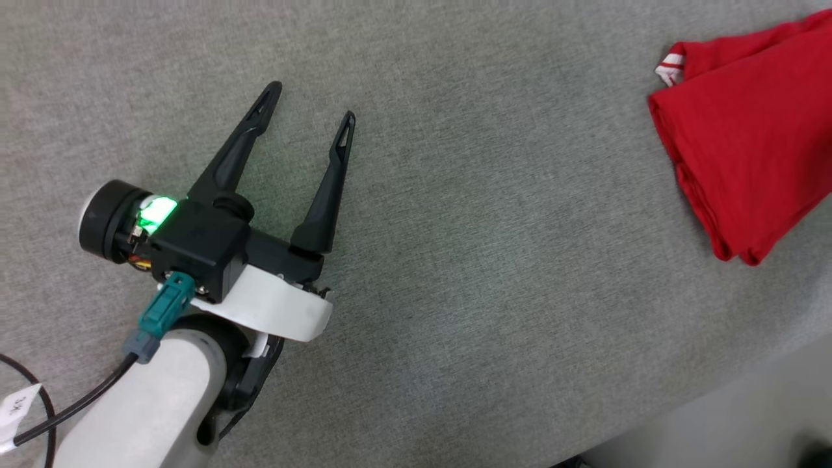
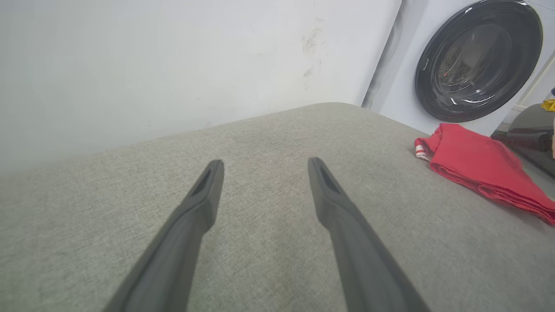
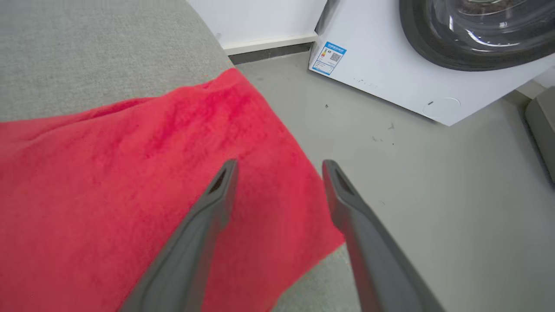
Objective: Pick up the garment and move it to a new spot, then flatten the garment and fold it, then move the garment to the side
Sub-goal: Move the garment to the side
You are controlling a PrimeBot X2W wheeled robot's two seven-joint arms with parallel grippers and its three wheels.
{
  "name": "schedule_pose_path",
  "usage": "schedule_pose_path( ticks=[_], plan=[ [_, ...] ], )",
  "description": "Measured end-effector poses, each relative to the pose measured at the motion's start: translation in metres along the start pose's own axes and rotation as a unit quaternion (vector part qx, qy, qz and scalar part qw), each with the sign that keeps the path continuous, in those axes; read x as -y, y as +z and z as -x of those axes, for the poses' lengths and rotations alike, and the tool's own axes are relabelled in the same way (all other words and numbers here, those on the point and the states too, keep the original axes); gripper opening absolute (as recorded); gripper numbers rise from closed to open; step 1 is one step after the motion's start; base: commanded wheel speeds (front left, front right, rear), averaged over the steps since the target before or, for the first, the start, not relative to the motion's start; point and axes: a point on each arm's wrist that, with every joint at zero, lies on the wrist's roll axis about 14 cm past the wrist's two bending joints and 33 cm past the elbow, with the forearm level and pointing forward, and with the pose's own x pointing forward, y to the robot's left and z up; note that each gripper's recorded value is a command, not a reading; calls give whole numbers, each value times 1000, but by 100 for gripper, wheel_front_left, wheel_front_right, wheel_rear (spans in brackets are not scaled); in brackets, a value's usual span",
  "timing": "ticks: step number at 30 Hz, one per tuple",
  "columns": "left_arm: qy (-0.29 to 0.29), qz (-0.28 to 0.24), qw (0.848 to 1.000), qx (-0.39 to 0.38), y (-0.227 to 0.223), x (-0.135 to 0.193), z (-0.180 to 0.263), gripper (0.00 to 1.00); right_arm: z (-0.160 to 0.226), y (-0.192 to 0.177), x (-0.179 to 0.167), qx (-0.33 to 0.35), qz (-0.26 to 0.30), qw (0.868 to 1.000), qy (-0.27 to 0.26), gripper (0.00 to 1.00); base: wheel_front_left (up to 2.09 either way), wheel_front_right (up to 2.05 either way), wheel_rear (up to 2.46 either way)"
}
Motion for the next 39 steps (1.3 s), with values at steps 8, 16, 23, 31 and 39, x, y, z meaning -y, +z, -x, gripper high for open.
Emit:
schedule_pose_path(
  ticks=[8,16,23,31,39],
  plan=[
    [17,15,1000,10,21,19,18,100,31,10,-28,54,-50,996,41,100,0,0,0],
    [73,22,997,24,49,30,60,100,102,-6,-82,103,-109,981,126,100,0,0,0],
    [146,26,989,22,56,20,108,100,146,-1,-127,129,-123,963,203,100,0,0,0],
    [250,-1,968,34,70,-15,176,100,196,42,-181,183,-118,930,295,100,0,0,0],
    [339,-35,939,52,90,-45,243,100,248,85,-193,250,-102,902,337,100,0,0,0]
  ],
)
